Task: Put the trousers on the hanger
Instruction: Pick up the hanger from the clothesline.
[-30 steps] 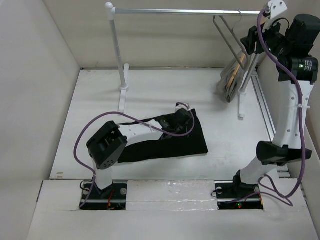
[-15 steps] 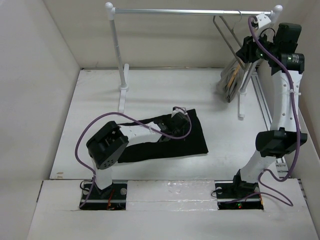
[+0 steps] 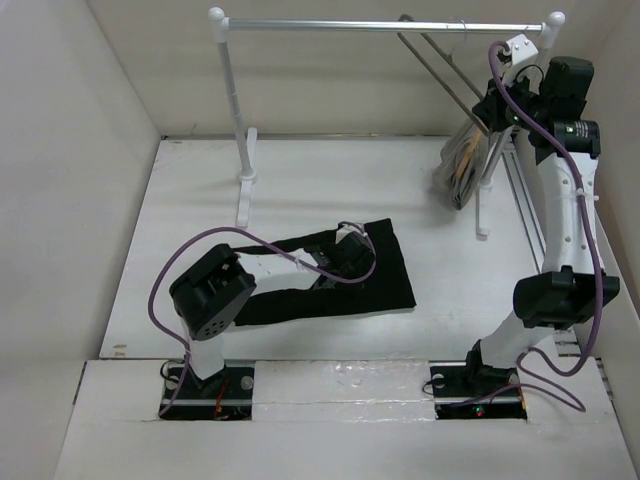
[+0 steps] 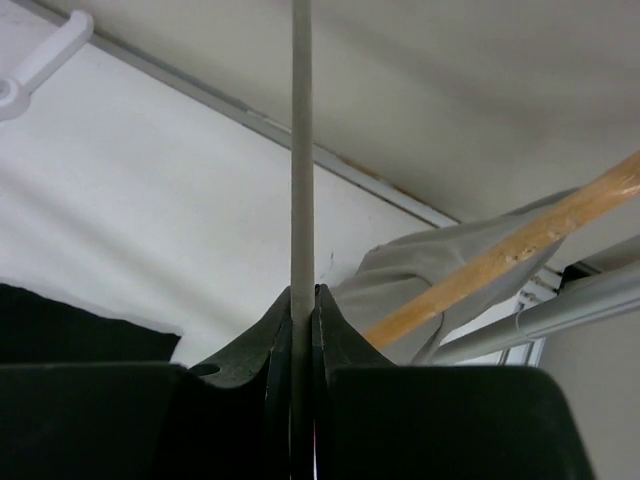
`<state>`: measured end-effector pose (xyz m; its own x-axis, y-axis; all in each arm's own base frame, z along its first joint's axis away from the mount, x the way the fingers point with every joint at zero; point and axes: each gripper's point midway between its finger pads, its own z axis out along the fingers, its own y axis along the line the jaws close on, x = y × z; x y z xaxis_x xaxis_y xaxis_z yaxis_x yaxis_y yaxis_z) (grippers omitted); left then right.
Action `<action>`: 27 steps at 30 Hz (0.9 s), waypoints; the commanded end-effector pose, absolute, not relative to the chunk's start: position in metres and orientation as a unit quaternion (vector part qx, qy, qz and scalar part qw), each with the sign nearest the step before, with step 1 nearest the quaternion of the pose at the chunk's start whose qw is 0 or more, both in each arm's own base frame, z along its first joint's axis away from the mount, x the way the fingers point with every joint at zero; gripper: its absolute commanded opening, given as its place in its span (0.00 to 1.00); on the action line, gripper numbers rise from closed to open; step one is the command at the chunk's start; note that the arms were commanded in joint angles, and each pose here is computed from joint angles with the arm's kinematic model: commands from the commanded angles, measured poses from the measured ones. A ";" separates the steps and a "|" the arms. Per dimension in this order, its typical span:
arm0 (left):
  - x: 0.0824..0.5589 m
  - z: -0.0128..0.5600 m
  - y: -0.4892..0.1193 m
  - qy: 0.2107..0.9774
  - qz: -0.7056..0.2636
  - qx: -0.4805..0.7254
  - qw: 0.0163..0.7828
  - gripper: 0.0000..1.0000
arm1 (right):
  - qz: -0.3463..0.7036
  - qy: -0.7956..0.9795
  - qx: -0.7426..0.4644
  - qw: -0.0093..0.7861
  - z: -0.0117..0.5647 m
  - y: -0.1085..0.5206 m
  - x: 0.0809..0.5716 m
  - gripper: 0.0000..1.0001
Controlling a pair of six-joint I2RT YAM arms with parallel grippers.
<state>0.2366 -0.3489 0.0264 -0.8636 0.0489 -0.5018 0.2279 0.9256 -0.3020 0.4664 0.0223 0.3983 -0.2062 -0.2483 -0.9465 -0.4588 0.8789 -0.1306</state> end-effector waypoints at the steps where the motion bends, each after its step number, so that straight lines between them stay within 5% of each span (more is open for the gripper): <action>1: 0.231 0.061 -0.355 0.941 -0.201 0.074 0.262 0.00 | 0.052 0.700 -0.242 0.670 0.476 0.041 0.450 0.00; 10: 0.257 0.199 -0.381 0.887 -0.287 0.059 0.356 0.34 | -0.029 0.688 -0.199 0.697 0.512 0.037 0.432 0.00; 20: 0.263 0.364 -0.387 0.803 -0.402 0.023 0.439 0.47 | -0.056 0.714 -0.205 0.668 0.439 0.056 0.381 0.00; 27: 0.280 0.396 -0.412 0.784 -0.454 -0.015 0.423 0.49 | -0.064 0.723 -0.228 0.649 0.397 0.075 0.338 0.00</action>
